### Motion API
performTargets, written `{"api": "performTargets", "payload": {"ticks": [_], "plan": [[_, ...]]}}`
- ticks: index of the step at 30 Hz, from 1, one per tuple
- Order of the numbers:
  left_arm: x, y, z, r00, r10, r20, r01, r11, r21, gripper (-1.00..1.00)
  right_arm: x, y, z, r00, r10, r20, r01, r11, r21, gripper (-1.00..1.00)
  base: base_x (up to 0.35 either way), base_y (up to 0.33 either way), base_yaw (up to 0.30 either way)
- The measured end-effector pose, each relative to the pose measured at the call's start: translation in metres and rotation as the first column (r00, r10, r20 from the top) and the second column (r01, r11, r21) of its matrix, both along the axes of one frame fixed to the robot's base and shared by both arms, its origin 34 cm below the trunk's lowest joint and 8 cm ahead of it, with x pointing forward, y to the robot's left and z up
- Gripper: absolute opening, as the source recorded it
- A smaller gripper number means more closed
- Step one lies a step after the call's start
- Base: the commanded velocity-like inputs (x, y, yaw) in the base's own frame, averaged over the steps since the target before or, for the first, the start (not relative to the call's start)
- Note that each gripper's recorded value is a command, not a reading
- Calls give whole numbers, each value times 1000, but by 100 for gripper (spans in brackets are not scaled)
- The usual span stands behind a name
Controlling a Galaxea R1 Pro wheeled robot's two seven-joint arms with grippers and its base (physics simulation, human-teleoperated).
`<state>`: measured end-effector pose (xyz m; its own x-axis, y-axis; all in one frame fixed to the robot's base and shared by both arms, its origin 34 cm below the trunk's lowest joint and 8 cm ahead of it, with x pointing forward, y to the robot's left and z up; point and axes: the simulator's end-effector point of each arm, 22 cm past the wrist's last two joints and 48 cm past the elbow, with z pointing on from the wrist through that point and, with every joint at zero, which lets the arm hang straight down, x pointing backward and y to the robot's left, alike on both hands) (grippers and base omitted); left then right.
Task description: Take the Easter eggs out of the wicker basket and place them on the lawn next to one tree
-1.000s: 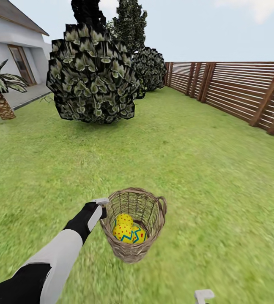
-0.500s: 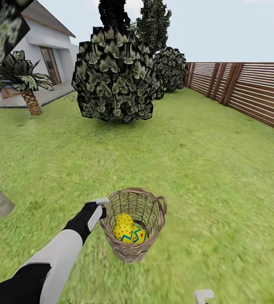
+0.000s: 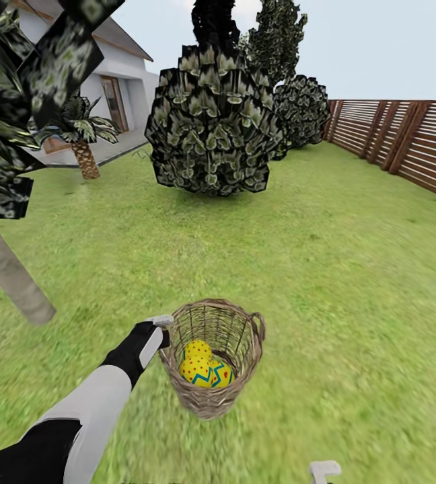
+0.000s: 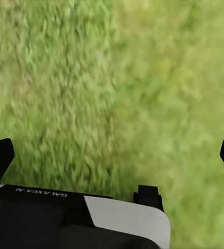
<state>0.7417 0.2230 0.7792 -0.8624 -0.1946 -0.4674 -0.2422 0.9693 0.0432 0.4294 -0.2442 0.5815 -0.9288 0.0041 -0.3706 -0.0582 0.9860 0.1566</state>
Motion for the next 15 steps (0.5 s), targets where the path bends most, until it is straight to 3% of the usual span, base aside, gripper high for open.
{"api": "performTargets", "payload": {"ticks": [15], "plan": [[-3,0,18,1000,0,4,0,1000,0,-100,-2,-1,17,1000,-6,6,6,1000,0,100,0,0,277]]}}
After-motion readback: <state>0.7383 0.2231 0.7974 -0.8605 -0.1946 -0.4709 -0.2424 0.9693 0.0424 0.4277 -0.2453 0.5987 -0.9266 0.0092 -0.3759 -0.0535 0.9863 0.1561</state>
